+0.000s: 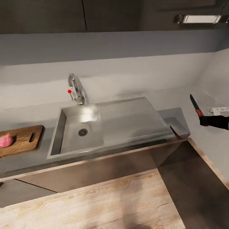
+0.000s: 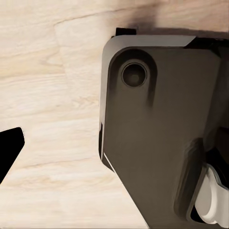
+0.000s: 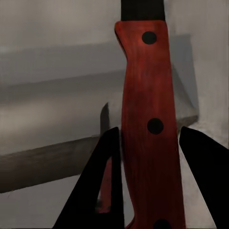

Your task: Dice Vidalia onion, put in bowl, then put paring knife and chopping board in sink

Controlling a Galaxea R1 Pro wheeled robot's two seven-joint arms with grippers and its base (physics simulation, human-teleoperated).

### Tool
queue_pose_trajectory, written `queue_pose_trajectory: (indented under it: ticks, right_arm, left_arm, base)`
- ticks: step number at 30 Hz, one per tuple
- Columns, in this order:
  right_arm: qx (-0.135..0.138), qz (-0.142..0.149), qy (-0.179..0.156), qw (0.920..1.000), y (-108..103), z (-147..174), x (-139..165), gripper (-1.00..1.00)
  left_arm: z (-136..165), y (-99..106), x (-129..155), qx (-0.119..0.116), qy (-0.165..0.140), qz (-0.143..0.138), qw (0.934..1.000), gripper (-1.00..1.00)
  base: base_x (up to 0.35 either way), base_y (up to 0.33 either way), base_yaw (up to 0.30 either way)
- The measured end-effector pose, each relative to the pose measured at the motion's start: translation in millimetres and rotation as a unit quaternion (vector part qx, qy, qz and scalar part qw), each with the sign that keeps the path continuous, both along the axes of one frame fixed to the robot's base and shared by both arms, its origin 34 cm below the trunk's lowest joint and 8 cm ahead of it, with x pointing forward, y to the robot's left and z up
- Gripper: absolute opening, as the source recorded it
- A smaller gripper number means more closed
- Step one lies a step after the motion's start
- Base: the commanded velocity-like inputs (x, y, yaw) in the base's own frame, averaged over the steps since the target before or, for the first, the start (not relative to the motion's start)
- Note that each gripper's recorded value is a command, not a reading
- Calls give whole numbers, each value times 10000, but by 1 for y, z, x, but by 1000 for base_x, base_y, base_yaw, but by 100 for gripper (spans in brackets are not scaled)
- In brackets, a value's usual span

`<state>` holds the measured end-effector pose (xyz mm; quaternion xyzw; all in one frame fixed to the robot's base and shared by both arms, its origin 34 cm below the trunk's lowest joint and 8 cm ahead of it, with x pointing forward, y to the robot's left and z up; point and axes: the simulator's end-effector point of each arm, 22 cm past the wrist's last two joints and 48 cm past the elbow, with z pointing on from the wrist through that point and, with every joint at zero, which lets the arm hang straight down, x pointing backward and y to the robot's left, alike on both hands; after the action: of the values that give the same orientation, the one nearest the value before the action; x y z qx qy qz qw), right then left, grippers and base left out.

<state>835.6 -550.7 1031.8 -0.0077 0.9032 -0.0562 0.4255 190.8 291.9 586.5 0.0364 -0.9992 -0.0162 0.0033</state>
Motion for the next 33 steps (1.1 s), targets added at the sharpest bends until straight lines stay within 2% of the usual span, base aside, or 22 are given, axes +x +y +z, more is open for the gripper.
queue_pose_trajectory:
  ticks: [5, 17, 33]
  right_arm:
    - [80, 61, 11, 9999, 12, -6, 3, -100]
    - [97, 74, 27, 9999, 14, -9, 4, -100]
    - [84, 65, 41, 9999, 13, -10, 3, -100]
  left_arm:
    - [0, 0, -2, 2, 13, 0, 10000, 100]
    - [0, 0, -3, 3, 27, 0, 10000, 100]
    - [0, 0, -3, -3, 32, 1, 10000, 100]
  base:
    - [-131, 286, 269]
    - [-11, 315, 264]
    - [-16, 322, 16]
